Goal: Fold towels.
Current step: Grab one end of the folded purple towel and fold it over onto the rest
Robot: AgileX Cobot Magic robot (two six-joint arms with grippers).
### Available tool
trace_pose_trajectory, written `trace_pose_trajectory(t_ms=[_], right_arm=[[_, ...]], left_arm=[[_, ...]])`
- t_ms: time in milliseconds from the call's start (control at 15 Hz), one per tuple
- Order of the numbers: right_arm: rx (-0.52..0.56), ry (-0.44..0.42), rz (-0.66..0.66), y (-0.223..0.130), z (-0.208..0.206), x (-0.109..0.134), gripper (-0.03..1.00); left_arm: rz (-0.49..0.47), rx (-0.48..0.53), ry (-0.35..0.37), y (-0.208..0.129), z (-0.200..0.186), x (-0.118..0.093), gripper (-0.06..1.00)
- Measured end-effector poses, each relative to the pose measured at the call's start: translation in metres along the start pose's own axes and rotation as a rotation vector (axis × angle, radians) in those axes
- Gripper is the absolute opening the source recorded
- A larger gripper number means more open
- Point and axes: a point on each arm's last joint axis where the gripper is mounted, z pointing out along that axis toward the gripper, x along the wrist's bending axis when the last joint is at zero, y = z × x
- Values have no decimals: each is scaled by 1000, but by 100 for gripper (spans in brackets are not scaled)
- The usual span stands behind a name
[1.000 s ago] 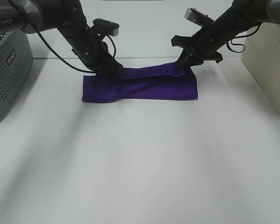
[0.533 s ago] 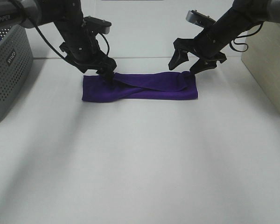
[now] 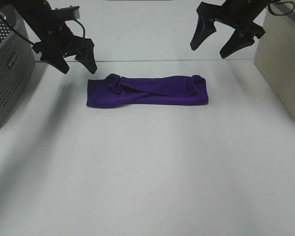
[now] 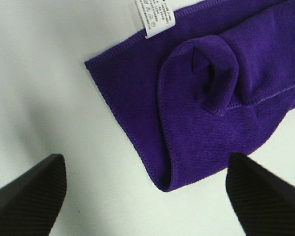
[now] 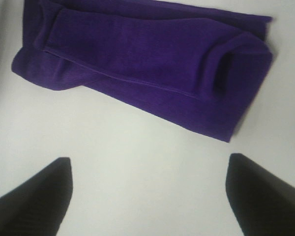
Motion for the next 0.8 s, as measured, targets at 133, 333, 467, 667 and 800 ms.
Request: trace_pose_trajectory(t_ms=[133,333,467,667,800], right_arm=[[3,-60,19,-2,-8,-3,83],[-11,-88,31,-13,-32,3,83],[-6,-89,33,-25,-46,9,83],[-8,-90,30,-37,-61,14,83],[-17,-90,28,-37,-65,16,83]], left_arm=[[-64,-6,-52,-3,4,17,81],[-132,4,-105,-10,18,41,80],[-163,25,-132,-15,33,49,80],[-198,45,-199,-21,54,51,80],[-209,44,-224,-21,59,50,80]])
